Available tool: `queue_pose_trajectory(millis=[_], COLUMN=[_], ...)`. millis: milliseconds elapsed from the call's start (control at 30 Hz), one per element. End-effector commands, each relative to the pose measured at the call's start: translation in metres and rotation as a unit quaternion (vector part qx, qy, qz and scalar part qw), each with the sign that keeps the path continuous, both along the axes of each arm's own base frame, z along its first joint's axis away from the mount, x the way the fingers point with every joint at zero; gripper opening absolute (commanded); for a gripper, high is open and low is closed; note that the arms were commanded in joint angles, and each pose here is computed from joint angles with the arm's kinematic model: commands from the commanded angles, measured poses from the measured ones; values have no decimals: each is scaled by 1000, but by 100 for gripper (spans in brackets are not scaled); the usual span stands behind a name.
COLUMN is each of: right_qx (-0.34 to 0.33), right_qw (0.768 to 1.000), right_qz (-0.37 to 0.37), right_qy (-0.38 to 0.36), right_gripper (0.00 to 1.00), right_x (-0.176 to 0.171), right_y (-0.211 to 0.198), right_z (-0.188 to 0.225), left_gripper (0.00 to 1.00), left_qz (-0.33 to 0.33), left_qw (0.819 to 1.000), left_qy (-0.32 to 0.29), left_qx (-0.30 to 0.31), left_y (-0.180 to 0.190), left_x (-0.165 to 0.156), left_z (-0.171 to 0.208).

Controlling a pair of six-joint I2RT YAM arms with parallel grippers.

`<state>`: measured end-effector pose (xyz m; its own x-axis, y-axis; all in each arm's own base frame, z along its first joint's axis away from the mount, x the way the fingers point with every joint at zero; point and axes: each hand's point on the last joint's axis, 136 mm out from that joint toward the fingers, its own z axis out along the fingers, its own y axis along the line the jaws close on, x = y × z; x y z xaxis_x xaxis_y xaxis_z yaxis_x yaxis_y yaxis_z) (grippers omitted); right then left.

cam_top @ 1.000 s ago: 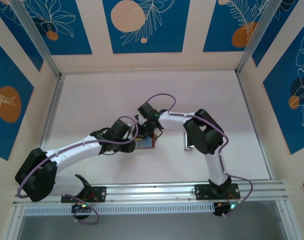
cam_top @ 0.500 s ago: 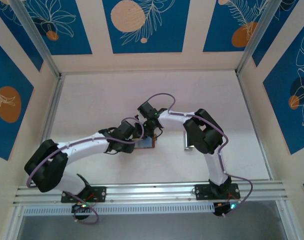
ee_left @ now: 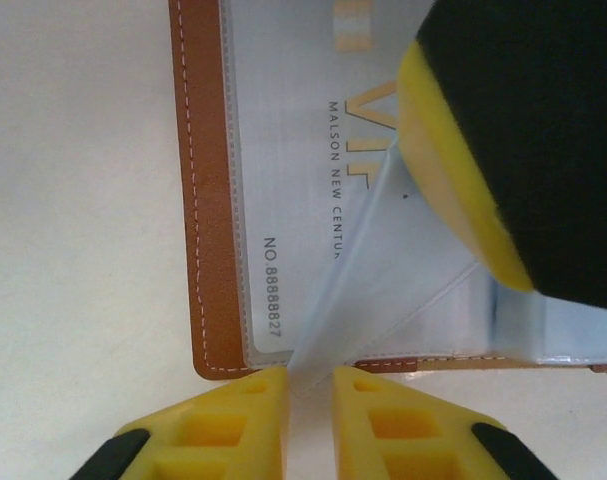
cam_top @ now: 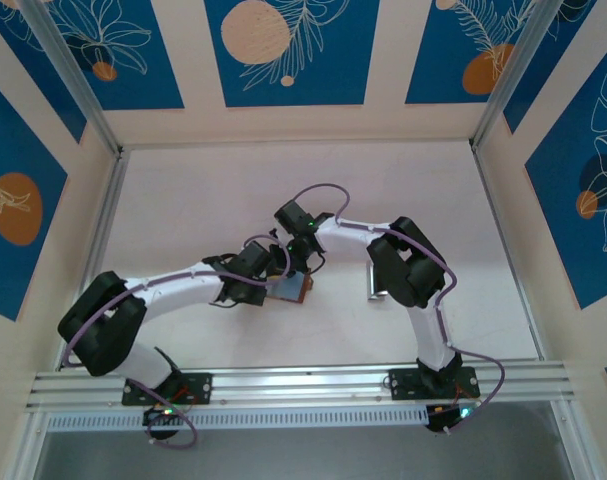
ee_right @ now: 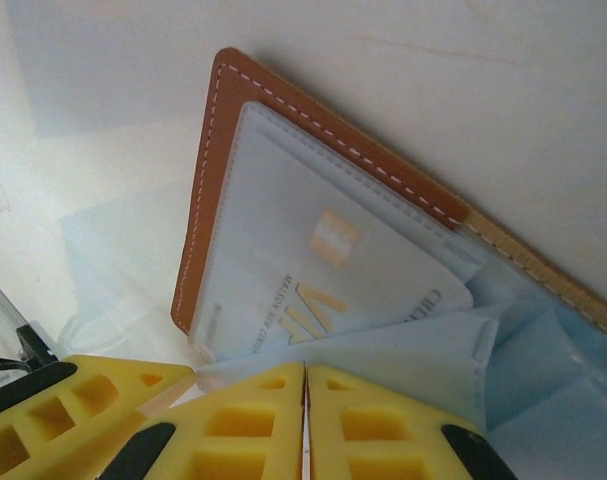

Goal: Put the credit cards into the card holder
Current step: Flip over the card slot on the card holder.

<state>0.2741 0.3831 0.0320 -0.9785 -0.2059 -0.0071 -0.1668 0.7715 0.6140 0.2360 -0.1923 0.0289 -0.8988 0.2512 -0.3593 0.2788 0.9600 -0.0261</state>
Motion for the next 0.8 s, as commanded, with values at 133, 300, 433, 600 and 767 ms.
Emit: queue_pose_trajectory(millis=[133,300,433,600,767], right_qx=[14,16,18,1,-29], right_qw=[999,997,995,993,993], right_qz=[32,29,18,2,-13], right_qy=[-32,-66,-92,-115,-114], right_gripper=[12,14,19,20,20], right_x=[1,3,6,6,-4], right_y=[10,2,-9,-26,-47], right_z=[31,56,74,85,75], left_gripper=[13,13,13,13,13], left_qz=[-14,-7,-2,7,14], left_qw=[1000,1000,999,999,998], left_qy=[-22,-29,-32,-38,-42], left_qx=[0,10,15,26,34], left_y=[-11,-10,-11,-9,-9], left_x=[14,19,24,29,36], left_z=[8,10,10,12,13])
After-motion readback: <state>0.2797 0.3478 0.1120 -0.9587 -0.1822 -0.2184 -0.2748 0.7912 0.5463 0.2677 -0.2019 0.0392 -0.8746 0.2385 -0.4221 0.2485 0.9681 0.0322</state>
